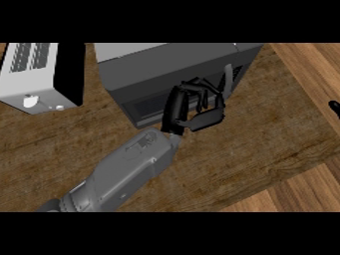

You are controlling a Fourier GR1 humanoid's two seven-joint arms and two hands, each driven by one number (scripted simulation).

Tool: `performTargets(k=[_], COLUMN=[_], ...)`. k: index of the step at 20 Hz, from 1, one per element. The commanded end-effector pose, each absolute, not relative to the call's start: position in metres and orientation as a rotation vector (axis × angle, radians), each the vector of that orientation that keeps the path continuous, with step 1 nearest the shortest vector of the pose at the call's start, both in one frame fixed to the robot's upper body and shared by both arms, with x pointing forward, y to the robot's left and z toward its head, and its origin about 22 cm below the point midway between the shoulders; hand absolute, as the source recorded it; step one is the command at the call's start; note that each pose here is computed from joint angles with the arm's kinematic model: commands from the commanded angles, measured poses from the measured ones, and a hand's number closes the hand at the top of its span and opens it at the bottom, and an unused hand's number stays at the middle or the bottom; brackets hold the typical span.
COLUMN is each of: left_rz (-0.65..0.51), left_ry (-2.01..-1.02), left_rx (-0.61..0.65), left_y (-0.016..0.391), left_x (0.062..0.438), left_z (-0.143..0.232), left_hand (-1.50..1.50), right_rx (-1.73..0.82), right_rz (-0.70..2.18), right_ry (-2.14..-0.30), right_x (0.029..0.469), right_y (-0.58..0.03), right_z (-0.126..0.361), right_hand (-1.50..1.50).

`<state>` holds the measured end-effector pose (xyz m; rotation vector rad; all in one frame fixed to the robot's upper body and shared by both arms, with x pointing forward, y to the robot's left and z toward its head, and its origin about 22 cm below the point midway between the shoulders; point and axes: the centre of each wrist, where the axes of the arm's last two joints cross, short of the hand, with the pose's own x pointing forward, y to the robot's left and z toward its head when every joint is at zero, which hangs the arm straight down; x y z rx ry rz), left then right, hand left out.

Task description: Pick up the milk, place it into the microwave and close the microwave

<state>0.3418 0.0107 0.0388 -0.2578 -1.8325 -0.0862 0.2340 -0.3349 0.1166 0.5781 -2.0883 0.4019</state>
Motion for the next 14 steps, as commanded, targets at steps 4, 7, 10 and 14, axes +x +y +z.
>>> performTargets(k=[4, 7, 10, 14], left_rz=[-0.049, -0.043, -0.044, -0.018], left_ry=[-1.856, -1.863, -1.861, -1.868], left_rx=[-0.225, -0.232, -0.235, -0.231], left_y=[0.015, 0.014, 0.015, 0.016], left_x=[0.362, 0.36, 0.361, 0.362], left_z=[0.049, 0.047, 0.044, 0.045], left_hand=[1.5, 1.5, 1.5, 1.5], right_rx=[0.597, 0.582, 0.591, 0.583], right_rz=[0.393, 0.394, 0.387, 0.404], right_ry=[-2.109, -2.1, -2.11, -2.1], right_x=[0.235, 0.236, 0.236, 0.235], right_y=[-0.336, -0.34, -0.34, -0.343], right_z=[0.127, 0.128, 0.134, 0.139], right_hand=[-1.5, -1.5, -1.5, -1.5])
